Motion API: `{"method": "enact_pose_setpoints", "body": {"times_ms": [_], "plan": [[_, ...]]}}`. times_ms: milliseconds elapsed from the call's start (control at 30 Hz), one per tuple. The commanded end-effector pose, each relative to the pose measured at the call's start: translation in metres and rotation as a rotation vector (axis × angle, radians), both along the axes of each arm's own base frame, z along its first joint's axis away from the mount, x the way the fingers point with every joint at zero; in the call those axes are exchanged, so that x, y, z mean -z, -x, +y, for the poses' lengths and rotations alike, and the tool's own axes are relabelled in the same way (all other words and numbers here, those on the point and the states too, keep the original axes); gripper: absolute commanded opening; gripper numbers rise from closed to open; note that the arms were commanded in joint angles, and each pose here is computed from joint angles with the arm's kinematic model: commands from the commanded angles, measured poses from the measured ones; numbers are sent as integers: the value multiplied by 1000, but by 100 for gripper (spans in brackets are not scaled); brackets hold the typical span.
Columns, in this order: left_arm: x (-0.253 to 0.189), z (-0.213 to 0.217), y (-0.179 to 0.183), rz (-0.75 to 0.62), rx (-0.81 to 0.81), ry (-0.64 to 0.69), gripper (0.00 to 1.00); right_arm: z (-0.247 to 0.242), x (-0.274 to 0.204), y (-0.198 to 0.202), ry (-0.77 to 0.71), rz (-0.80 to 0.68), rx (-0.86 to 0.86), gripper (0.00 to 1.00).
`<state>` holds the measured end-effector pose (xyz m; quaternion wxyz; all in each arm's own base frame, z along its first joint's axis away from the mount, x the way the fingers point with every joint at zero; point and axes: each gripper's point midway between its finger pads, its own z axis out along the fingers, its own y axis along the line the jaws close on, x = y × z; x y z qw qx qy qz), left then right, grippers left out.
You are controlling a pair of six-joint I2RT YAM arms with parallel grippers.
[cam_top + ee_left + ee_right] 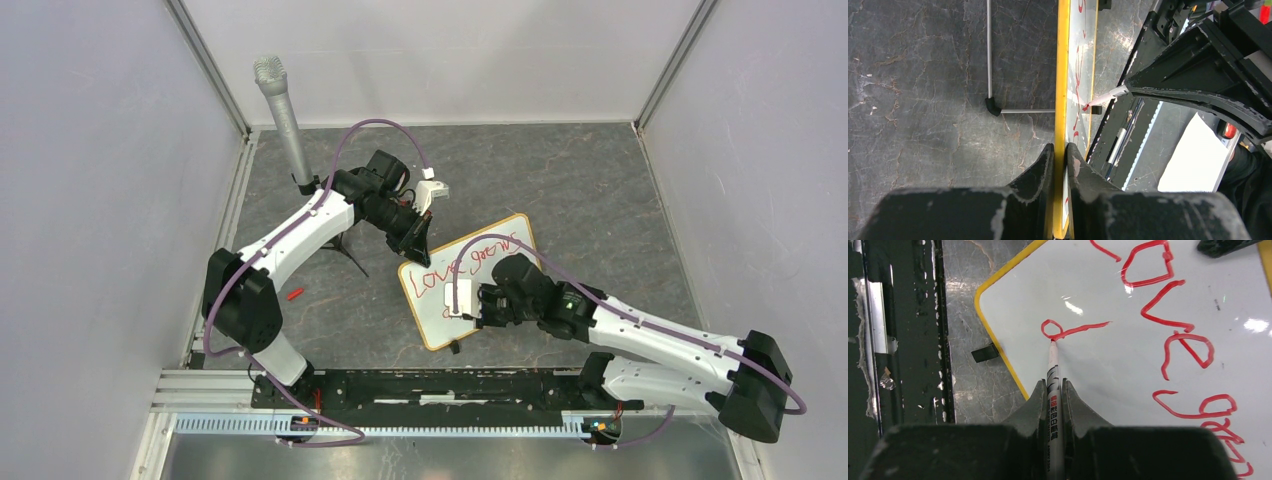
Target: Write a sentence on the whiteboard
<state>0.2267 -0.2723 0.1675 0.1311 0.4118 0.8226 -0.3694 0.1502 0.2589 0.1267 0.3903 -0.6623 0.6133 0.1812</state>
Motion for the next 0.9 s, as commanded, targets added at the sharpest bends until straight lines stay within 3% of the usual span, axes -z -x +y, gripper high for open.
{"method": "enact_pose_setpoints", "body": {"times_ms": [0,367,867], "plan": [[9,2,7,27,27,-27,3,-9,11,2,37,-3,-1,0],[8,2,9,32,32,-19,2,-8,-28,-2,-26,-50,13,0],[8,1,9,34,36,-13,3,-5,-34,-20,-38,-85,92,0]]}}
